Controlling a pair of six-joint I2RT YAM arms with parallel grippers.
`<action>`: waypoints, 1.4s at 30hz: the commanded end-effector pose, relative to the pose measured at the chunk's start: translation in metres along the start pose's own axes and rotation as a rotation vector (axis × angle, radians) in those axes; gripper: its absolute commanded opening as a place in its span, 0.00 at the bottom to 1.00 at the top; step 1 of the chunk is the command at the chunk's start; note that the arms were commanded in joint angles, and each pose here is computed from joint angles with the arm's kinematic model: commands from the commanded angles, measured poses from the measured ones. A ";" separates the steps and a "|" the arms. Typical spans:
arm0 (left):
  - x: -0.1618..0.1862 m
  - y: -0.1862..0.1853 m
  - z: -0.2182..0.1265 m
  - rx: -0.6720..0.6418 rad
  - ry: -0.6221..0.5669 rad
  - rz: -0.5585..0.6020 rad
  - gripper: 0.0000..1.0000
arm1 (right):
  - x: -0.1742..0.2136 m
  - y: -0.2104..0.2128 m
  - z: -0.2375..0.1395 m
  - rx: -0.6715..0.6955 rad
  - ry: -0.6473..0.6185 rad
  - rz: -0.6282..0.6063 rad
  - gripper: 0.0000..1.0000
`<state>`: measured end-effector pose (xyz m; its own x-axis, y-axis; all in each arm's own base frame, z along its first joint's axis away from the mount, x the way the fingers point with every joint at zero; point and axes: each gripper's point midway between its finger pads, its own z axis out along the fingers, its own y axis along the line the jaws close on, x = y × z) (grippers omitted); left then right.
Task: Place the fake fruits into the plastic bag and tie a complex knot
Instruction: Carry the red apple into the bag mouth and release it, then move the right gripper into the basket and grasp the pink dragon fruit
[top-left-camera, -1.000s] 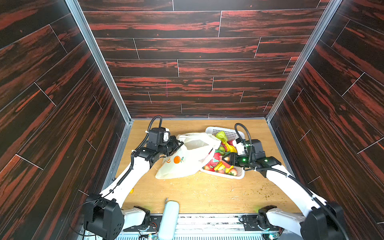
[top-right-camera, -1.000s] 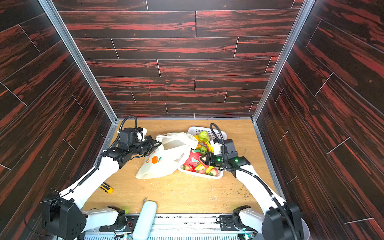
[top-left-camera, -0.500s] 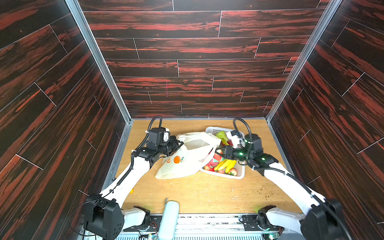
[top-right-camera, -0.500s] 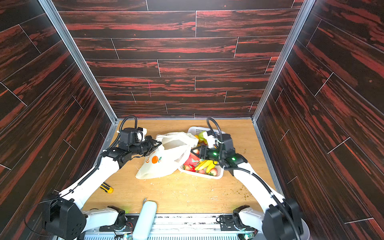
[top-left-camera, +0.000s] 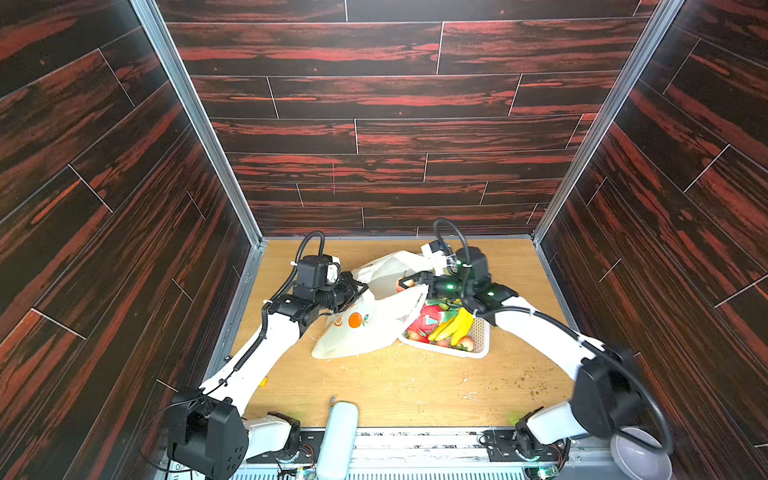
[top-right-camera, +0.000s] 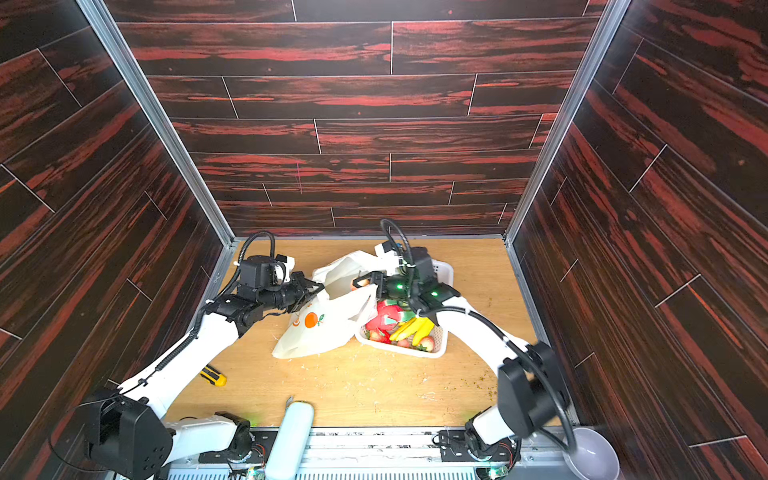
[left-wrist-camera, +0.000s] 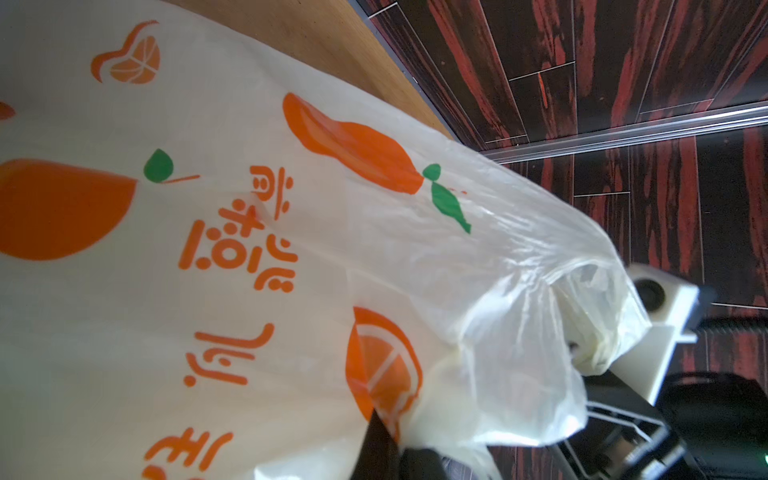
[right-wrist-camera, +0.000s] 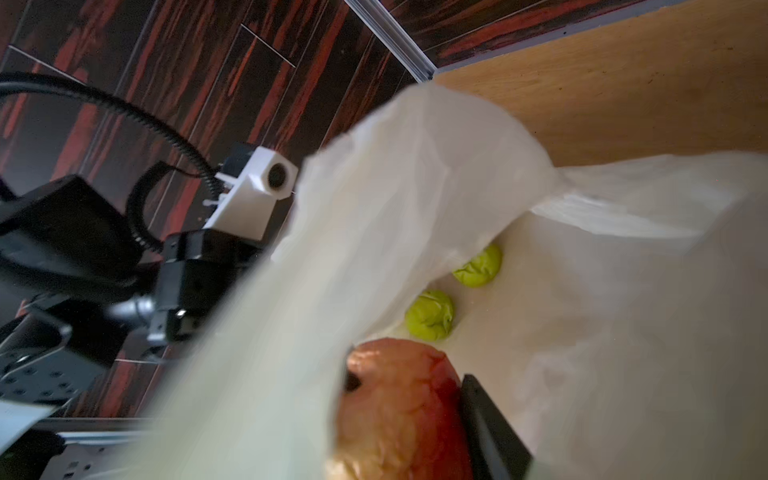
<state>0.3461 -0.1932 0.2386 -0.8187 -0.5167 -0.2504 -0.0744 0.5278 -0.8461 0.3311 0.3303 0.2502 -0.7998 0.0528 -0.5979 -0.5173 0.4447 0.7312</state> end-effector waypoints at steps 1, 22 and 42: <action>-0.002 -0.004 -0.001 0.021 -0.006 0.014 0.00 | -0.004 -0.005 0.018 0.000 0.003 -0.012 0.38; -0.003 -0.002 0.001 0.014 -0.007 0.001 0.00 | 0.002 -0.010 0.012 0.053 0.025 -0.032 0.73; -0.003 0.002 0.001 0.002 -0.010 -0.001 0.00 | 0.007 -0.010 -0.035 0.143 -0.032 -0.056 0.82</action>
<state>0.3482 -0.1938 0.2361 -0.8193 -0.5169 -0.2483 -0.0773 0.5285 -0.8454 0.3257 0.3110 0.2453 -0.7675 0.0383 -0.6399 -0.5226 0.5408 0.6591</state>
